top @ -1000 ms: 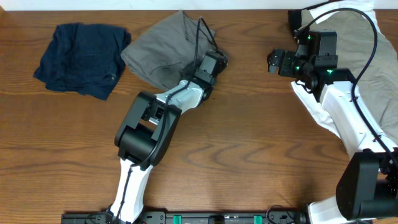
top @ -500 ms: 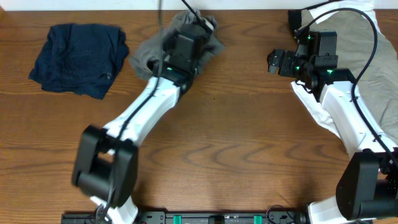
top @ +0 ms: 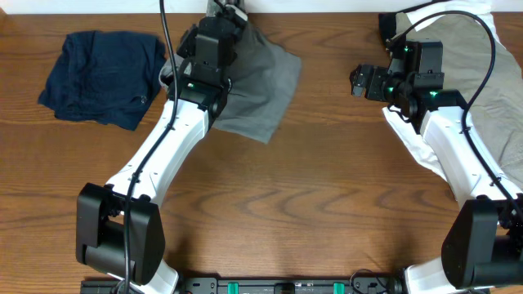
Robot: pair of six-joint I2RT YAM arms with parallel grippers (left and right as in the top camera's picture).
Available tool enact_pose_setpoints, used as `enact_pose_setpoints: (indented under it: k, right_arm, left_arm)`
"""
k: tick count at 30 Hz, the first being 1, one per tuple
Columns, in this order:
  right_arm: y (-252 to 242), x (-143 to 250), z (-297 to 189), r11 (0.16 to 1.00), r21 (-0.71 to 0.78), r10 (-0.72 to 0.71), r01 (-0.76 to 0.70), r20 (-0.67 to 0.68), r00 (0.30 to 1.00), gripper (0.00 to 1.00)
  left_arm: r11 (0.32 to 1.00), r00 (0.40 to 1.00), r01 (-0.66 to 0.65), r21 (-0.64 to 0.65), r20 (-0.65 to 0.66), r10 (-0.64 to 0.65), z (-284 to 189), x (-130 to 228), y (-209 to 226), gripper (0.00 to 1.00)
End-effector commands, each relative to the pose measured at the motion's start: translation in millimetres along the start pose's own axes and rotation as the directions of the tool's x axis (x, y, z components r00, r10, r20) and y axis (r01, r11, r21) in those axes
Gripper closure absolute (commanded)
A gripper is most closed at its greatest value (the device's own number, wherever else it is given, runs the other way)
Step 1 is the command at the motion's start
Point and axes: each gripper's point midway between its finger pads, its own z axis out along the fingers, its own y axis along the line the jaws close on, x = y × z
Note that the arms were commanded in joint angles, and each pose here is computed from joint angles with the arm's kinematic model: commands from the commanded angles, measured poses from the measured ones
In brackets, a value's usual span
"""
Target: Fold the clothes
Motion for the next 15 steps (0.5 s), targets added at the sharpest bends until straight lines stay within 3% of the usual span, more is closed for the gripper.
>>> enact_pose_setpoints:
  k: [1,7,11,15]
  right_arm:
    - [-2,0,0,1.0,-0.004,-0.008,0.008,0.001,1.0,0.01]
    - [-2,0,0,1.0,-0.003,-0.008,0.008,-0.002,1.0,0.01]
    - [-2,0,0,1.0,-0.003,-0.007,0.007,-0.002,1.0,0.01]
    - [-2,1,0,1.0,-0.003,-0.007,0.007,-0.003,1.0,0.01]
  left_arm:
    - [0.997,0.998,0.016,0.08,0.059,-0.021,-8,-14,-7,0.94]
    - [0.957,0.993,0.09,0.277,0.051,-0.109,-12,-11,-45,0.94]
    - [0.884,0.982,0.169,0.436,0.005,-0.19,-17,-7,-79,0.94]
    - [0.848,0.967,0.249,0.467,-0.071,-0.244,-11,3,-99,0.94]
